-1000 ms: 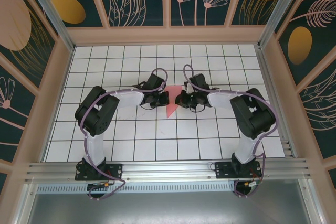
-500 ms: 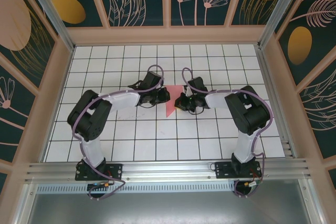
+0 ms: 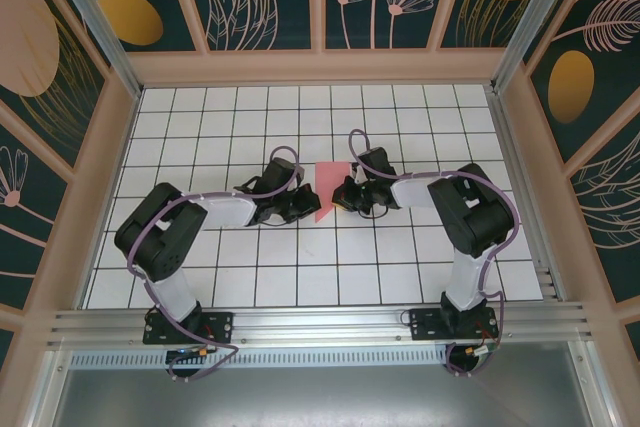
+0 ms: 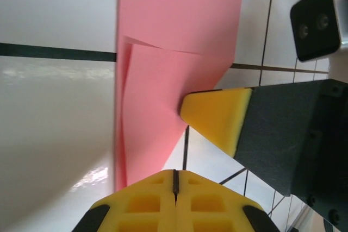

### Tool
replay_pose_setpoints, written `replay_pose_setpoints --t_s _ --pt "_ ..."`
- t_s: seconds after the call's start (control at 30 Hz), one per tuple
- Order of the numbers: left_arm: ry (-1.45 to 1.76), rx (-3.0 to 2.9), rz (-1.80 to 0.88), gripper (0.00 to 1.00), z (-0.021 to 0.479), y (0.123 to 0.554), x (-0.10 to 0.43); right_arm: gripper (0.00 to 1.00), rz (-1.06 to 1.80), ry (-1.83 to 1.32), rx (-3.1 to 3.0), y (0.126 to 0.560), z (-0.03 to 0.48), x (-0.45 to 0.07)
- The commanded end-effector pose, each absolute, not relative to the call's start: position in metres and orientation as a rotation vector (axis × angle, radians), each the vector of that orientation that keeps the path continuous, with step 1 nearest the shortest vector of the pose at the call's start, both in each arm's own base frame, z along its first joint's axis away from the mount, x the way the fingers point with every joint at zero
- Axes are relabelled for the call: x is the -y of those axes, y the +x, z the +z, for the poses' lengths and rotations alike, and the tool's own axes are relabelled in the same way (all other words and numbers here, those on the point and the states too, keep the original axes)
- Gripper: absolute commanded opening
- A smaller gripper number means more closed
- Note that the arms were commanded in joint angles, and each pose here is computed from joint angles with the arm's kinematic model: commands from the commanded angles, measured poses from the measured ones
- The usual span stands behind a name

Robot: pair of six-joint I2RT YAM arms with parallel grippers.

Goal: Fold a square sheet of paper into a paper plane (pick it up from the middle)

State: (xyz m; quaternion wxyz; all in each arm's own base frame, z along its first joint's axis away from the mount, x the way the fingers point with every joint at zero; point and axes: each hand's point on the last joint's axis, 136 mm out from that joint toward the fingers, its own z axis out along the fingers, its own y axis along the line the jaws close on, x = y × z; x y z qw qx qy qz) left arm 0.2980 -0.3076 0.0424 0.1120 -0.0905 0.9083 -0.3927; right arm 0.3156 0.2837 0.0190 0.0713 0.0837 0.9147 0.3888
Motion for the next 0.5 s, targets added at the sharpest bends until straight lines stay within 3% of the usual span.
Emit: replay_pose_setpoints --t_s 0.0,0.47 --pt "-0.263 -2.674 -1.212 0.0 0.038 0.293 0.316 0.0 1.163 0.276 -2.768 0.311 0.011 -0.283" --pt "-0.332 -2.784 -1.02 0.0 -0.001 0.282 0.295 0.0 1.206 0.176 -2.718 0.313 0.025 -0.29"
